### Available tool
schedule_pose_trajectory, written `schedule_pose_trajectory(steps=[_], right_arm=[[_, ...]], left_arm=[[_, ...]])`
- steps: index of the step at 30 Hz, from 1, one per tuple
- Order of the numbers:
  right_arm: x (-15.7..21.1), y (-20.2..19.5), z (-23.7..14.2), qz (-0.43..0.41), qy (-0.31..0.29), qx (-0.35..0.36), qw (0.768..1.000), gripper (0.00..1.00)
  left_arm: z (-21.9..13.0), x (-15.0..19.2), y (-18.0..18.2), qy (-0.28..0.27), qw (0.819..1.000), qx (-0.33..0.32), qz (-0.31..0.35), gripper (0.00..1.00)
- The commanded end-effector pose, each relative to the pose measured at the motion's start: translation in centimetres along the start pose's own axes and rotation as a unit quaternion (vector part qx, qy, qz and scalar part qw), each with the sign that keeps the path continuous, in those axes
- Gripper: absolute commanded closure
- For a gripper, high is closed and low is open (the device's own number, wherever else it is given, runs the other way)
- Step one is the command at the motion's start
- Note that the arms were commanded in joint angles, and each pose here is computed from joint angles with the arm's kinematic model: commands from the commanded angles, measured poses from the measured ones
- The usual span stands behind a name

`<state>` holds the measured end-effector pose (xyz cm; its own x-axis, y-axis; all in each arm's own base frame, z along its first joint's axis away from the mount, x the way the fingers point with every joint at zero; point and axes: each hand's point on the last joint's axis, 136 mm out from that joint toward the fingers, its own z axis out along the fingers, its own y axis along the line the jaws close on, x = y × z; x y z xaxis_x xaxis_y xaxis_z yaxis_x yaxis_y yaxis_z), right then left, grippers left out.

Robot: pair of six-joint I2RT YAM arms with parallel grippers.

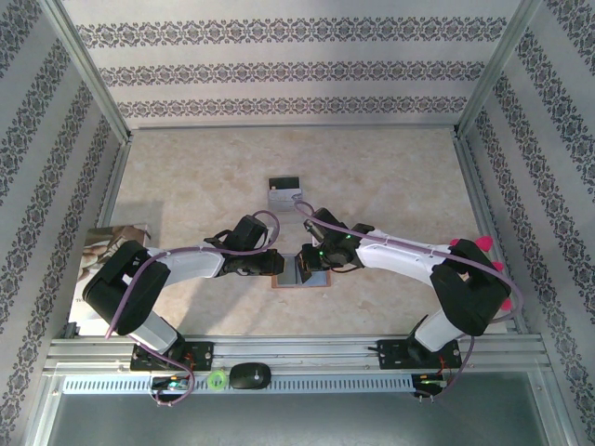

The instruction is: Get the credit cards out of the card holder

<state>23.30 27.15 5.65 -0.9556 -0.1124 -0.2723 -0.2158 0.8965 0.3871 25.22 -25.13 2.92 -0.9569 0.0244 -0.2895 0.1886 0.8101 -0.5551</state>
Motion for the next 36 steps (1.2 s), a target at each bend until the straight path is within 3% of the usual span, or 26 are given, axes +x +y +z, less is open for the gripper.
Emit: schedule_pose_trajectory(steps=[1,10,16,24,26,31,36], right_arm=[[0.4,-0.5,0.2,-0.012,0.005,0.018,1.000,1.00],[-2.5,-0.3,-4.6,-0.045,-0.051,-0.010,0.998,1.00],[-5.1,1.2,-7.8,-0.101,-0.082,-0.032,0.991,1.00],[-12.6,4.8,-12.5,-0.209,-0.170,-0.054,0.961,1.00],[-14.2,5.2,-12.8,-0.242,-0.182,-0.050,0.952,1.00],[-17.1,6.4,-12.8,-0.326,-0.191,-0.069,0.923,1.00],[-18.1,7.9,-12.7,-0.430,-0.157,-0.088,0.885,1.00]], left_arm=[[0.0,0.8,1.9,0.012,0.999,-0.030,-0.014,0.79],[-0.5,0.1,1.1,0.000,1.000,-0.018,-0.010,0.65],[-2.7,-1.9,-1.4,-0.034,0.999,0.012,0.006,0.43],[-6.9,-3.4,-2.0,-0.079,0.997,0.015,0.009,0.20],[-7.7,-3.4,-1.6,-0.087,0.996,0.014,0.001,0.00],[-9.6,-2.8,-0.5,-0.101,0.995,0.001,-0.016,0.00],[-10.9,-2.2,1.1,-0.109,0.993,-0.035,-0.033,0.00]])
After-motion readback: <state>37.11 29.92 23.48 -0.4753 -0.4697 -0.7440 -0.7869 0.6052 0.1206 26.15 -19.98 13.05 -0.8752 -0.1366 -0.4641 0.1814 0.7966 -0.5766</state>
